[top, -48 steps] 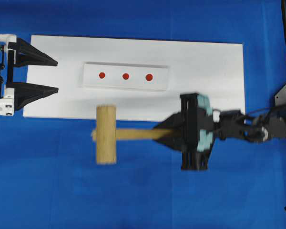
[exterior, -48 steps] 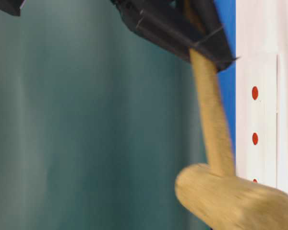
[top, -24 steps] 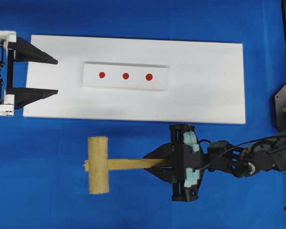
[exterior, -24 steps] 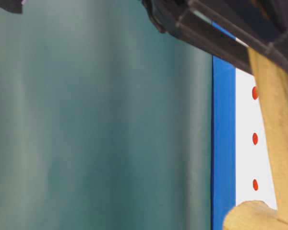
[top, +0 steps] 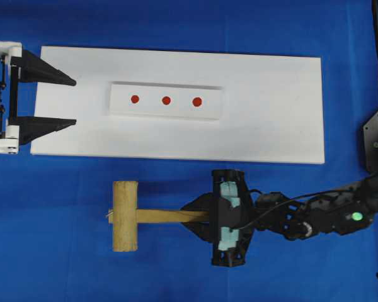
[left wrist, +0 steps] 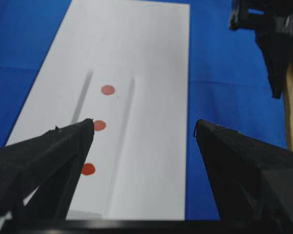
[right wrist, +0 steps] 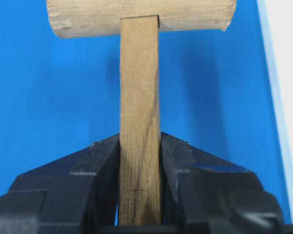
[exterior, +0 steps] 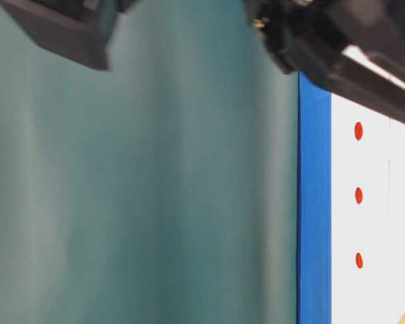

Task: Hit the mark with a hammer.
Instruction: 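Carry the mallet with the right gripper back below the board, then lower the mallet onto the blue cloth and open the right gripper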

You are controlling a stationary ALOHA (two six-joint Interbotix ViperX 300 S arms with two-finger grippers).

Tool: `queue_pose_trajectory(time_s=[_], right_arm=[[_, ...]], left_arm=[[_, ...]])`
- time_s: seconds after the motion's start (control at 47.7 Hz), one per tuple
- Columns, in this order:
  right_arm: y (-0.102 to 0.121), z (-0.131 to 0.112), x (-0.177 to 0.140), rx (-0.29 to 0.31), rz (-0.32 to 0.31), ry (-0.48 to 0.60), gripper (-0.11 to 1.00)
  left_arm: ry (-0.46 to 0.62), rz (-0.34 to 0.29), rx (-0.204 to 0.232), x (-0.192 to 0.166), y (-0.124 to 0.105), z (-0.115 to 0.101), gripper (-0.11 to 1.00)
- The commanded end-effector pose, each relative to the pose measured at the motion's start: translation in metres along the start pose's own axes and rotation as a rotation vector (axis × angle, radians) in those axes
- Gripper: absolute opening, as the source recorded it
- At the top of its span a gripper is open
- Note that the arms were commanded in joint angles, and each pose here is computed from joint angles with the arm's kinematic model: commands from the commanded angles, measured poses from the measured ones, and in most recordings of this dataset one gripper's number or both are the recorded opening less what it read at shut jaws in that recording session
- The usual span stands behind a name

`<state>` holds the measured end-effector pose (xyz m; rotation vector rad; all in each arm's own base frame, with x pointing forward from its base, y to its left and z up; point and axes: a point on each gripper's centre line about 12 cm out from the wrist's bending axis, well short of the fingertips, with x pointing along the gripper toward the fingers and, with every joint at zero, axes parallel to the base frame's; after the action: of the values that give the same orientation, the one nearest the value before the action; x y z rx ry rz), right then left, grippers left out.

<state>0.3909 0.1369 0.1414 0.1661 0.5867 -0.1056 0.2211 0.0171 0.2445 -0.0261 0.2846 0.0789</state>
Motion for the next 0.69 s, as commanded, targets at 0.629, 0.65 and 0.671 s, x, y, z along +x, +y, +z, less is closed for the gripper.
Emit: queue_pose_trajectory(time_s=[0.629, 0.65, 0.671], right_arm=[[-0.004, -0.011, 0.032, 0.017, 0.012, 0.08, 0.09], [-0.004, -0.012, 0.032, 0.016, 0.015, 0.084, 0.09], [-0.005, -0.012, 0.033, 0.016, 0.017, 0.086, 0.09]], left_arm=[[-0.002, 0.0, -0.002, 0.0, 0.0, -0.001, 0.82], [-0.002, 0.0, -0.002, 0.0, 0.0, -0.001, 0.82], [-0.002, 0.0, -0.002, 0.0, 0.0, -0.001, 0.82]])
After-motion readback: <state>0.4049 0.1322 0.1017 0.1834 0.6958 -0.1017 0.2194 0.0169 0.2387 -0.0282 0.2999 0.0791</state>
